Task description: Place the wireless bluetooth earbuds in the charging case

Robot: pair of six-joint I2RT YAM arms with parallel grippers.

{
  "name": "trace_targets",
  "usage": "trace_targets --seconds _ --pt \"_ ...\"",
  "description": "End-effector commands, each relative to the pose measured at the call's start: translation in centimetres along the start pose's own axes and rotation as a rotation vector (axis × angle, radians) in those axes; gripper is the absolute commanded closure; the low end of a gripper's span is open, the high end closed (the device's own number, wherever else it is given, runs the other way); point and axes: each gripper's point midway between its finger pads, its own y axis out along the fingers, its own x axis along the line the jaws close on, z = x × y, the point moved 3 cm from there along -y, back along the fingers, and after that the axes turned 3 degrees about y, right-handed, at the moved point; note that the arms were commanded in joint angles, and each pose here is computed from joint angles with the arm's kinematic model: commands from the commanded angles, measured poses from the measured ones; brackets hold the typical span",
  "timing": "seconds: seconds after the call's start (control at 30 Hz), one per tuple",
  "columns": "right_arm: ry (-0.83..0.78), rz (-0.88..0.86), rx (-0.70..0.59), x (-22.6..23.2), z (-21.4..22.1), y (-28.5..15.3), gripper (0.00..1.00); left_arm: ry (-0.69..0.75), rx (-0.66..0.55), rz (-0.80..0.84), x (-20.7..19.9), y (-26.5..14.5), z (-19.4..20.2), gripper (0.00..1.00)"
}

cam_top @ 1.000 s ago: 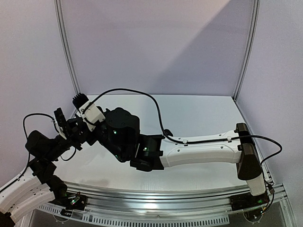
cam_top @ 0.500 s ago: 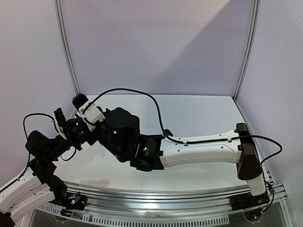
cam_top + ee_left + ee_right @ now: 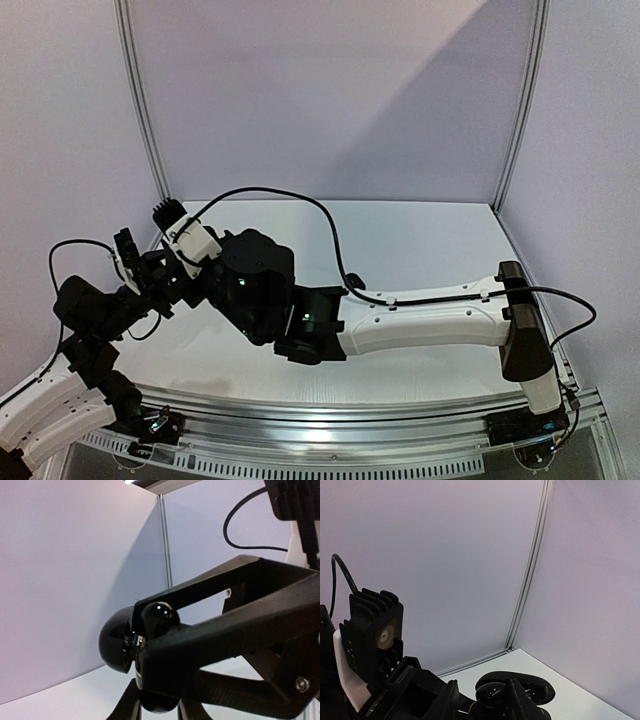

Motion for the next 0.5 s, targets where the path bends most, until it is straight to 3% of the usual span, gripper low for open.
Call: trace_targets --seconds 0.0,0.47 --pt "0.011 0.080 -0.040 -2.23 -2.75 -0.12 0.67 0.025 -0.065 0.031 -0.47 0.02 -2.06 1.00" --pt "0.006 0.095 -0.047 -2.38 -3.04 -0.18 0.68 0.025 -0.065 0.033 -0.50 0.00 -2.06 1.00"
